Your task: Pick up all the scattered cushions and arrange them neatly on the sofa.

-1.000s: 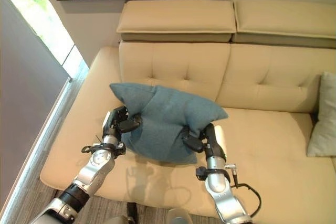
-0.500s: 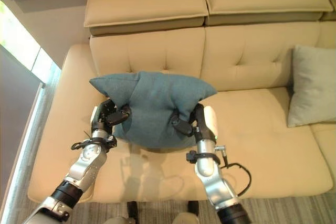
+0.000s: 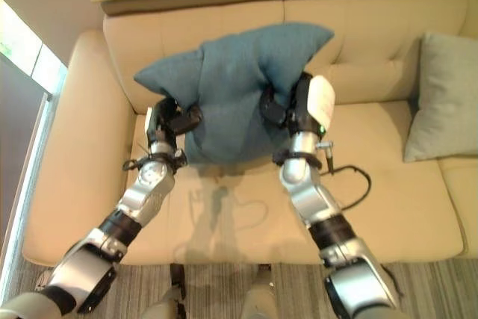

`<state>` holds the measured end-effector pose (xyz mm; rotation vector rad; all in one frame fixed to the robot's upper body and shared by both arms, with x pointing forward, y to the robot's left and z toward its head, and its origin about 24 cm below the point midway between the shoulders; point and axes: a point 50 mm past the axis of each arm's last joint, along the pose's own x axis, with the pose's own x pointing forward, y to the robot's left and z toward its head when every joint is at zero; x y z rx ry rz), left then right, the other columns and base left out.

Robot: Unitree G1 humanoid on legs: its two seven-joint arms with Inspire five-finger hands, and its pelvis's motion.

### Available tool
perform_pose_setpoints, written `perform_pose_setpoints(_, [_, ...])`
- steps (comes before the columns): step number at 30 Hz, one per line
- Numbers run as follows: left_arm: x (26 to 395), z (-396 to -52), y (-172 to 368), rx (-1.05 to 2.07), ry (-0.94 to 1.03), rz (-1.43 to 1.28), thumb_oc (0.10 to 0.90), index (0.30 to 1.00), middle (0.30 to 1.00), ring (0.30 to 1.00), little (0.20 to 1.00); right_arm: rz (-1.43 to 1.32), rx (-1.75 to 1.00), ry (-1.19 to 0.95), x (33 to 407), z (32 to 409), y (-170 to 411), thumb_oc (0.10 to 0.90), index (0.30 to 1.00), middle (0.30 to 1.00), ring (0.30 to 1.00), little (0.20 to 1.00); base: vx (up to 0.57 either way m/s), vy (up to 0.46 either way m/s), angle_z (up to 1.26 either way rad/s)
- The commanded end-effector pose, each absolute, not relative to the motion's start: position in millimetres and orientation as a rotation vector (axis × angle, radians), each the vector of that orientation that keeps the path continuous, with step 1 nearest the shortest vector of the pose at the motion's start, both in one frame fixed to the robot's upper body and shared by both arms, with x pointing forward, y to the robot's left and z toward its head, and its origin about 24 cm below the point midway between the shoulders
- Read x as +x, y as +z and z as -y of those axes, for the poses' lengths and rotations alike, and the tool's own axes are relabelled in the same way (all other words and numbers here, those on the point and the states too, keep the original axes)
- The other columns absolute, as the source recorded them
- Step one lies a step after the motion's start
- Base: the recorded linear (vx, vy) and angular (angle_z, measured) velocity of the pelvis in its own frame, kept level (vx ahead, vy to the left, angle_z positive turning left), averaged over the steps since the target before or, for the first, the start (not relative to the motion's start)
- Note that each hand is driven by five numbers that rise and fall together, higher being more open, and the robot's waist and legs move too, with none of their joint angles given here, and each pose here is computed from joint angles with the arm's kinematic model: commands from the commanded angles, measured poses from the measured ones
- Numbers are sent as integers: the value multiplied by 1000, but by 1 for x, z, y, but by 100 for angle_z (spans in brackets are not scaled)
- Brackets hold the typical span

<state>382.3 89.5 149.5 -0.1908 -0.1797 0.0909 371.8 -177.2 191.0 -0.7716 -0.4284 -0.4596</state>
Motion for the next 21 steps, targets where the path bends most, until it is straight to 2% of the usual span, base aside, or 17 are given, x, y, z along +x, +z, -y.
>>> perform_pose_setpoints(1, [366,-25,314,-140,-210,746,400,300,300,300,300,999,-593,-376,354,96,339,400,300,300,300,300,-16,81,9])
perform_pose_setpoints(9, [377,-72,393,120,-25,879,400,300,300,300,300,1017,-663,-436,363,89,400,400,300,300,300,300,-10,83,-1])
perform_pose_setpoints(15, [383,-60,381,61,-110,795,400,300,300,300,300,942,-718,-438,373,90,403,400,300,300,300,300,2,6,-1])
perform_pose_setpoints(16, [387,-59,375,79,-108,770,400,300,300,300,300,932,-745,-441,374,90,403,701,752,752,752,752,0,0,0])
perform_pose_setpoints(17, [389,-59,373,75,-102,752,400,300,300,300,300,923,-754,-436,375,90,401,800,900,900,900,900,9,-9,5])
perform_pose_setpoints(18, [392,-60,368,55,-95,722,800,900,900,900,900,914,-752,-431,376,88,400,800,900,900,900,900,8,-15,7])
perform_pose_setpoints(21, [396,-62,354,53,-112,675,800,900,900,900,900,917,-695,-435,375,90,400,800,900,900,900,900,13,-13,-38])
